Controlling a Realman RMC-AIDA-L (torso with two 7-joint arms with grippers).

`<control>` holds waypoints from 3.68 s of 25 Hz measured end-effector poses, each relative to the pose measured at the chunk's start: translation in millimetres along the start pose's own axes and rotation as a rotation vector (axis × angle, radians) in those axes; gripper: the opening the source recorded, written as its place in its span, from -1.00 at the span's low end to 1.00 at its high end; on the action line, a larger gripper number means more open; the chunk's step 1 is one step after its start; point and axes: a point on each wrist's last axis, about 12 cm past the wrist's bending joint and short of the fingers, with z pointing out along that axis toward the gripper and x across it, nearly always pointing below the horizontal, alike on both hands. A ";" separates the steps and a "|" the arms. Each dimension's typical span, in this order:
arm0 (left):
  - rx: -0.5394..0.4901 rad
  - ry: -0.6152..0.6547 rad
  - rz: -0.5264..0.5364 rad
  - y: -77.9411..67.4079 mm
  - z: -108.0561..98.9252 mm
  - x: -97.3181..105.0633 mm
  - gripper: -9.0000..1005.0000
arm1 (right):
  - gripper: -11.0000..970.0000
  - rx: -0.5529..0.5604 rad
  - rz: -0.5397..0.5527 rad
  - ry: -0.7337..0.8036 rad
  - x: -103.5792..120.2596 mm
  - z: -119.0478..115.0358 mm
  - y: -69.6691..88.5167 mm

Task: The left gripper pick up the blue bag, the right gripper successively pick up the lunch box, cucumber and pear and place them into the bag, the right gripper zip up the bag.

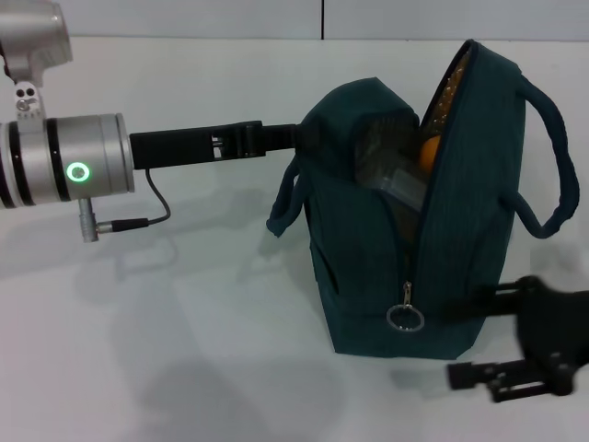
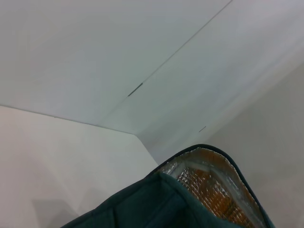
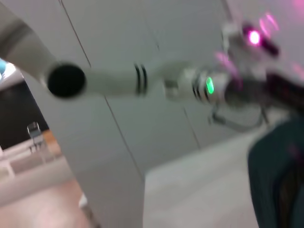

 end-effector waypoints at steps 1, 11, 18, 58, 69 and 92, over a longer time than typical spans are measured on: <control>0.000 0.000 0.000 0.0 0.0 0.0 -0.83 | 0.43 0.004 0.013 0.032 1.1 5.6 -3.4; 0.000 -0.001 -0.013 1.3 -0.4 3.3 -0.81 | 0.43 0.067 0.045 0.086 4.4 22.6 -18.7; 0.001 0.000 -0.010 1.1 0.3 2.8 -0.80 | 0.43 0.055 0.023 0.043 1.4 37.3 -23.1; 0.053 -0.020 0.133 -3.6 -2.0 6.0 -0.73 | -0.96 0.056 0.020 -0.082 -3.3 17.7 -11.4; 0.052 -0.165 0.341 3.4 -26.0 38.1 -0.05 | -0.96 0.059 0.027 -0.090 -10.0 15.1 -14.1; -0.013 -0.144 0.396 15.3 -27.0 129.7 0.11 | -0.96 0.072 -0.146 -0.219 -46.2 18.8 -23.0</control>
